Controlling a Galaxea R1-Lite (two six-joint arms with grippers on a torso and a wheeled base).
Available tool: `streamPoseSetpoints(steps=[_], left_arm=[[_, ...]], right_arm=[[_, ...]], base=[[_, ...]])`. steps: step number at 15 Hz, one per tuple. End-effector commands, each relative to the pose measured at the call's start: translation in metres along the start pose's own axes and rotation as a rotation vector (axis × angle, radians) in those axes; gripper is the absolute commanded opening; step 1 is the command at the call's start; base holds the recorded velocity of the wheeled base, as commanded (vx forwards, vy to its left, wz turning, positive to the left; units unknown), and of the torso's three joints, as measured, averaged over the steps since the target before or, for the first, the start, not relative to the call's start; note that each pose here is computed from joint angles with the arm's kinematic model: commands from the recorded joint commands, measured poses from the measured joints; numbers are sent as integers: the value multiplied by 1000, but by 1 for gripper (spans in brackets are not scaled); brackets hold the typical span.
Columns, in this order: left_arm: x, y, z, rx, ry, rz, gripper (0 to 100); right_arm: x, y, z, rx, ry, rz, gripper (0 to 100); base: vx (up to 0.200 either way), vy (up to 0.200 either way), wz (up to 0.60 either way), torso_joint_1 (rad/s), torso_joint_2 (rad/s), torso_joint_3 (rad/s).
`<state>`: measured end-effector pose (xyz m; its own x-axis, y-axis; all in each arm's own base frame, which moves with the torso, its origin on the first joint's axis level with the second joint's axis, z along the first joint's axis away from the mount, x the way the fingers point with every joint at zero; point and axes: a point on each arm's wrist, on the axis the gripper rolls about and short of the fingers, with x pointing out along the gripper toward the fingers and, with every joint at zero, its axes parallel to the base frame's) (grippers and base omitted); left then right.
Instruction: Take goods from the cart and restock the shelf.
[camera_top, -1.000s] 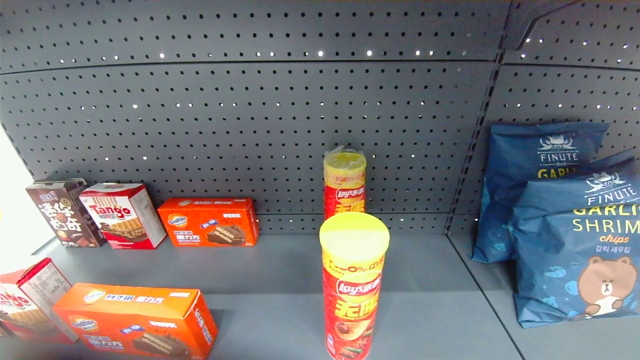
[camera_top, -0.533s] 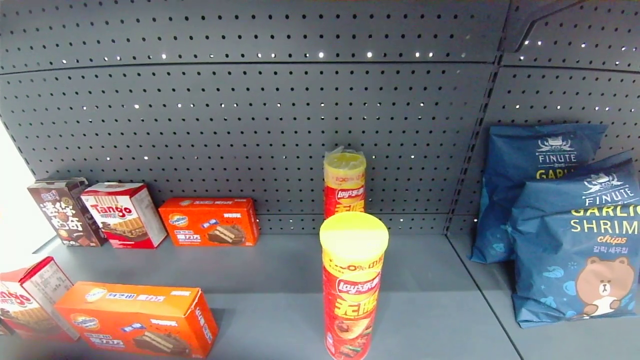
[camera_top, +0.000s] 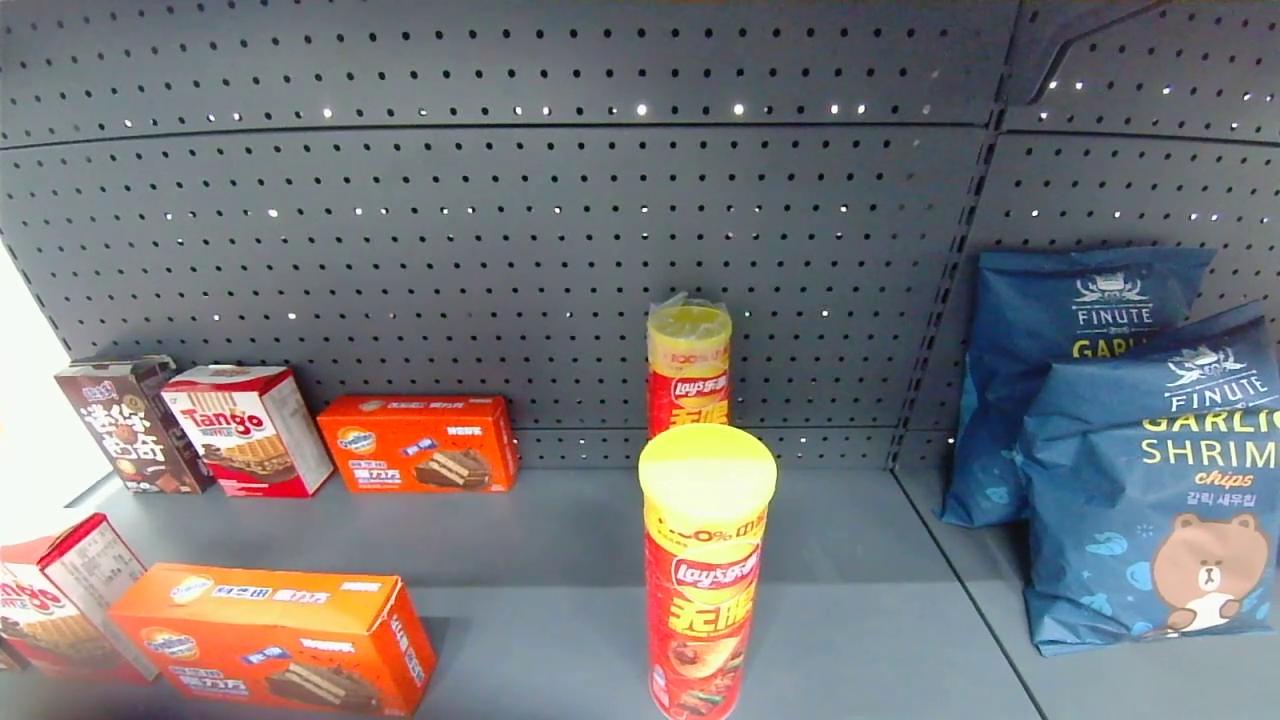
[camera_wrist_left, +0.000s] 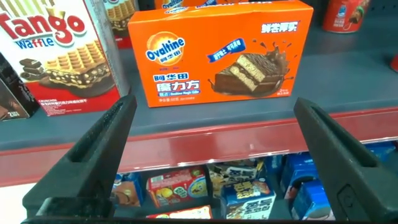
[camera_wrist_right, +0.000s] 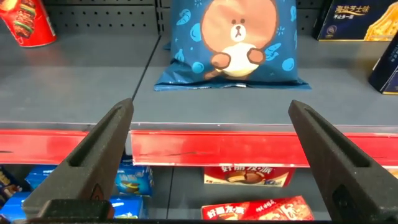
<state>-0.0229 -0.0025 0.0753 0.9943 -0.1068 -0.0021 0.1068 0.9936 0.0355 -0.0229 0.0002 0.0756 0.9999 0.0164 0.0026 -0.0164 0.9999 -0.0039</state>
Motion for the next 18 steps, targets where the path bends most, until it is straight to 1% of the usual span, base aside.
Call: streamPoseSetpoints(steps=[1,3,18], left_arm=[[0,0,0,-7,-1,3,100],[0,0,0,-5,-1,3,100],[0,0,0,-8,0,4,100]], right_arm=[[0,0,0,-1,1,2,100],[0,0,0,-1,1,0,100],[0,0,0,-1,1,0,100]], base=[[-200,0,0,7,2,-2],[-200,0,0,5,7,2],[0,0,0,0,0,0]])
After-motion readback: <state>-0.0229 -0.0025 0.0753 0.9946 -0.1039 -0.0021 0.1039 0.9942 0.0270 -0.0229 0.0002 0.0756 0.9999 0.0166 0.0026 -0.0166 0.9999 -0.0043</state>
